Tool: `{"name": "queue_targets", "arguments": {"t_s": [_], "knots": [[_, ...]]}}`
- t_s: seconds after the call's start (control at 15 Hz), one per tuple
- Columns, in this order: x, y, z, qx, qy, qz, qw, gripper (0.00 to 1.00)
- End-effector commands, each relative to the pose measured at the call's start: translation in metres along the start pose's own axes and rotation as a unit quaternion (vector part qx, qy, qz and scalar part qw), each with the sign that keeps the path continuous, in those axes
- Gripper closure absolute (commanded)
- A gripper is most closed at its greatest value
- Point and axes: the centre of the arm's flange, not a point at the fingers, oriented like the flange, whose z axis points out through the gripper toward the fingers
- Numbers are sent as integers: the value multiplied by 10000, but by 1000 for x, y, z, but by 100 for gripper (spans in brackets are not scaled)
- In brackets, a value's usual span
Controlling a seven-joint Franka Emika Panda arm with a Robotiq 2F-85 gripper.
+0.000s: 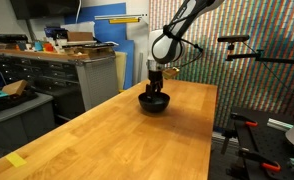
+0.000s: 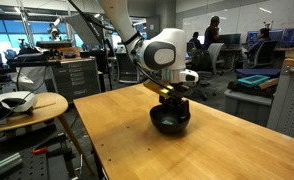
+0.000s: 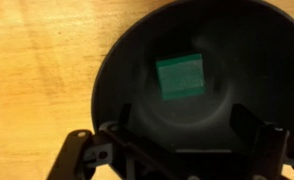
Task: Put the block in the bowl
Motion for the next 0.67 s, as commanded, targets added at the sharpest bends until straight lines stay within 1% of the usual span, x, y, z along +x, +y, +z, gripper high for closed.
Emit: {"name": "queue_targets", "arguments": {"t_s": [0.0, 0.27, 0.6], "knots": [[13, 2, -16, 155, -19, 105, 9998, 0], [15, -2, -36, 242, -254, 101, 9993, 0], [12, -12, -71, 186, -467, 6, 9987, 0]]}}
